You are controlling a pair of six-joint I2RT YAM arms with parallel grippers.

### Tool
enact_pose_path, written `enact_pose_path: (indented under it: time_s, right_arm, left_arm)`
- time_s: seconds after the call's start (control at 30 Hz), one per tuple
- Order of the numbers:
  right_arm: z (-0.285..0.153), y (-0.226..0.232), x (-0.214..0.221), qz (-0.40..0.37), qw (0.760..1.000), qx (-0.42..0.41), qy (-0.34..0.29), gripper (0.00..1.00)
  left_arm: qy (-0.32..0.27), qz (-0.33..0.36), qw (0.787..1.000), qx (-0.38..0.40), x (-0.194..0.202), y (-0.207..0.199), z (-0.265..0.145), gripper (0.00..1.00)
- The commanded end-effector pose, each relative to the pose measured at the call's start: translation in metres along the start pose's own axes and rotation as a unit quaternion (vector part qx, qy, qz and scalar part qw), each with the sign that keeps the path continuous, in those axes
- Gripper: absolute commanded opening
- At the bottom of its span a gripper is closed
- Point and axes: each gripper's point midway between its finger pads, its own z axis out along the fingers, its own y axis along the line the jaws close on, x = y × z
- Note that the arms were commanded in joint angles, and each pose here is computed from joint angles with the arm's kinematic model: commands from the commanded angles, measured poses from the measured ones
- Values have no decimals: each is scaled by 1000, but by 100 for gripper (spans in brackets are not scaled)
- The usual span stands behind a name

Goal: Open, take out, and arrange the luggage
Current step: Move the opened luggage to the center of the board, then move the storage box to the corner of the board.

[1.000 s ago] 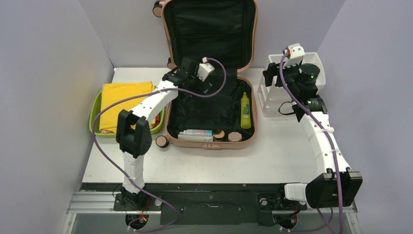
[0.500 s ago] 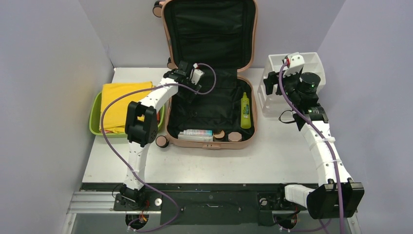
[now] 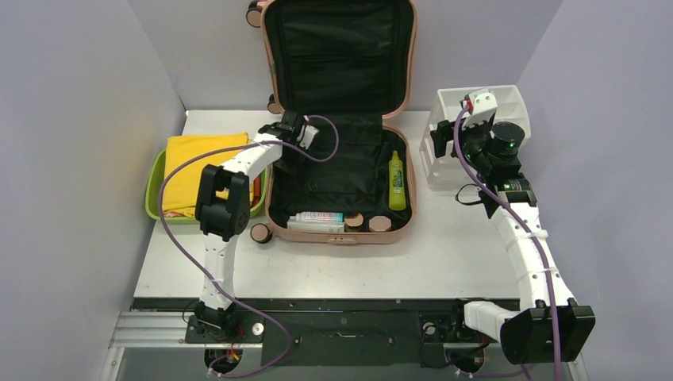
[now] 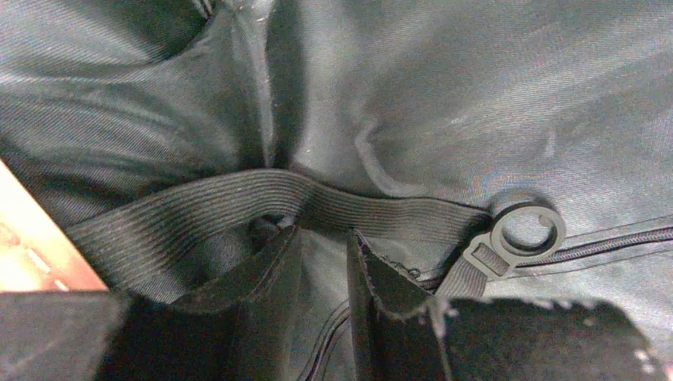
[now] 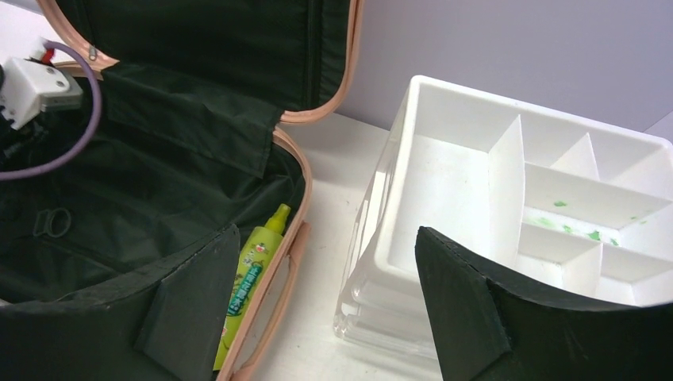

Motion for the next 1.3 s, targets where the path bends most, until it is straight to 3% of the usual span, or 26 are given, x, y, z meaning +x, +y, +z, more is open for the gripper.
enact_pose_path:
  time_s: [0.0, 0.27, 0.43, 0.57, 0.73, 0.87, 0.97, 1.27]
  right_arm:
    - [-8, 3, -17, -23, 999, -4, -27, 77]
    - [-9, 6, -19, -21, 999, -9, -31, 77]
    - [-10, -1, -15, -28, 999, 9, -24, 77]
    - [-9, -10, -10, -43, 999, 23, -8, 79]
    - [2, -21, 2, -81, 996, 9, 35, 81]
    - [18, -40, 13, -90, 993, -2, 77, 82]
    - [34, -51, 27, -101, 987, -35, 122, 82]
    - [35, -67, 60, -184, 946, -170, 206, 81]
  left_arm:
    - [11, -74, 993, -94, 24, 85, -42, 25]
    - [6, -105, 984, -141, 40, 118, -54, 21]
    - [-14, -120, 987, -105, 31, 112, -58, 20]
    - [-76, -90, 991, -59, -15, 82, -89, 49]
    - [-193, -14, 981, -31, -87, 36, -154, 100]
    - [-252, 20, 967, 16, -125, -1, -188, 97]
    - [-259, 23, 963, 68, -134, -25, -191, 96]
    - [-255, 19, 960, 117, -123, -46, -180, 96]
